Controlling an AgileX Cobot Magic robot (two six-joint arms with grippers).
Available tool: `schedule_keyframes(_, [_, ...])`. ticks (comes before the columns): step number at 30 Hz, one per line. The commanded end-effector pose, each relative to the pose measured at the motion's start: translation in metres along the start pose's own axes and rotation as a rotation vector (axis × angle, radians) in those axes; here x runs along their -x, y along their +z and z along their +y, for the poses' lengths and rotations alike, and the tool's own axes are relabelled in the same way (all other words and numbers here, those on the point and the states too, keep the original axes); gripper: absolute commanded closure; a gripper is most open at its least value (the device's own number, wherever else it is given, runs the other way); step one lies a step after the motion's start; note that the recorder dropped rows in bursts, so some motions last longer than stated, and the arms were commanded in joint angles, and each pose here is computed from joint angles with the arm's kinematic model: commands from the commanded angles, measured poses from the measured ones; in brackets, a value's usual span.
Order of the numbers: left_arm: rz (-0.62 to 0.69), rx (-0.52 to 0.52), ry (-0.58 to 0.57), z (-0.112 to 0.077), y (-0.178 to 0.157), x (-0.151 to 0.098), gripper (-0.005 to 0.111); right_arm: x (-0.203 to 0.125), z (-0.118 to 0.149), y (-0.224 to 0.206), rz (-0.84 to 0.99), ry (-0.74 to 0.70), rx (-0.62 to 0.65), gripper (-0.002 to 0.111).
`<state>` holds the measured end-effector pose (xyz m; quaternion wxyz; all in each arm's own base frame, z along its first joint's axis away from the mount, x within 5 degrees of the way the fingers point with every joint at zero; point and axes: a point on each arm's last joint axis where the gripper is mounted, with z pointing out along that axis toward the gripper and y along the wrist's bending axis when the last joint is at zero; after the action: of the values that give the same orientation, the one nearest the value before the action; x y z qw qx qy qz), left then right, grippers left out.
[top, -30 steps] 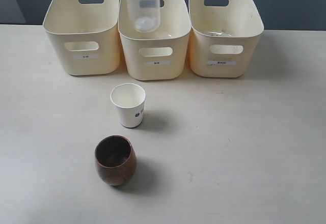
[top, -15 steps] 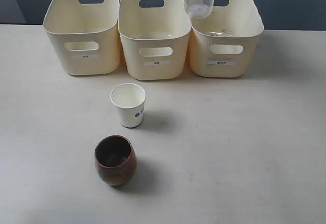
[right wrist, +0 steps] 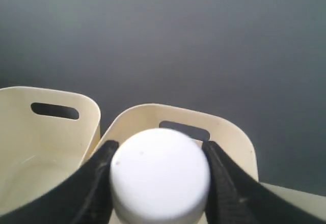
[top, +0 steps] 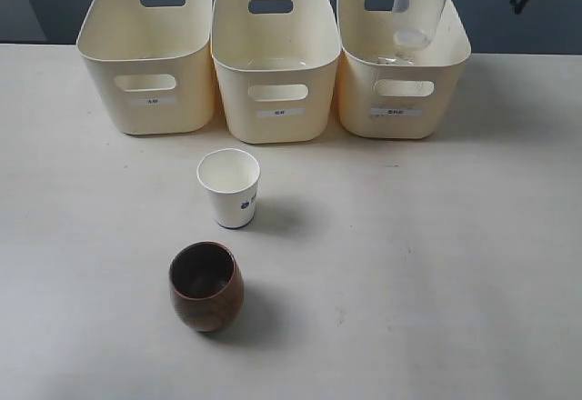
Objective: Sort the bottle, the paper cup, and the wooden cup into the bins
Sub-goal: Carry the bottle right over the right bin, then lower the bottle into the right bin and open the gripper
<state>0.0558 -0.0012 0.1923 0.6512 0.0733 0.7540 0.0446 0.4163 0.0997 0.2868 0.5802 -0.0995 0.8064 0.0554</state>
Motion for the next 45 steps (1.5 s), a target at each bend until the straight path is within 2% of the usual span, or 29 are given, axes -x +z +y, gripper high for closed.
schedule_keyframes(1, [-0.005, -0.004, -0.006, 0.0, 0.0, 0.0, 0.107, -0.023, -0.004, 0.019, 0.026, 0.004, -0.024, 0.109])
schedule_keyframes(5, [-0.005, -0.004, -0.006, 0.0, 0.0, 0.0, 0.107, -0.036, -0.004, 0.03, 0.041, 0.002, -0.033, 0.109])
schedule_keyframes(11, [-0.005, -0.004, -0.006, 0.0, 0.0, 0.0, 0.107, -0.037, -0.004, 0.031, 0.036, -0.011, -0.034, 0.109])
schedule_keyframes(14, [-0.005, -0.004, -0.006, 0.0, 0.0, 0.0, 0.107, -0.037, -0.004, 0.031, 0.046, -0.011, -0.031, 0.1])
schedule_keyframes(17, [-0.005, -0.004, -0.006, 0.0, 0.0, 0.0, 0.107, -0.039, -0.003, 0.031, 0.061, -0.007, -0.026, 0.073])
schedule_keyframes(20, [-0.005, -0.004, -0.006, 0.0, 0.0, 0.0, 0.107, -0.04, -0.004, 0.031, 0.071, 0.062, -0.032, 0.04])
schedule_keyframes(21, [-0.005, -0.004, -0.006, 0.0, 0.0, 0.0, 0.107, -0.041, -0.004, 0.031, 0.078, 0.085, -0.032, 0.025])
schedule_keyframes(24, [-0.005, -0.004, -0.006, 0.0, 0.0, 0.0, 0.107, -0.042, -0.003, 0.031, 0.099, 0.093, -0.024, 0.003])
schedule_keyframes(29, [-0.005, -0.004, -0.006, 0.0, 0.0, 0.0, 0.107, -0.042, -0.002, 0.03, 0.114, 0.078, -0.014, 0.004])
schedule_keyframes(37, [-0.005, -0.004, -0.006, 0.0, 0.0, 0.0, 0.107, -0.018, 0.006, 0.004, 0.138, 0.077, 0.046, 0.004])
schedule_keyframes(43, [-0.005, -0.004, -0.006, 0.0, 0.0, 0.0, 0.107, -0.016, 0.035, -0.017, 0.281, 0.056, 0.178, 0.004])
schedule_keyframes(45, [-0.005, -0.004, -0.006, 0.0, 0.0, 0.0, 0.107, -0.024, 0.061, -0.023, 0.366, 0.019, 0.264, 0.004])
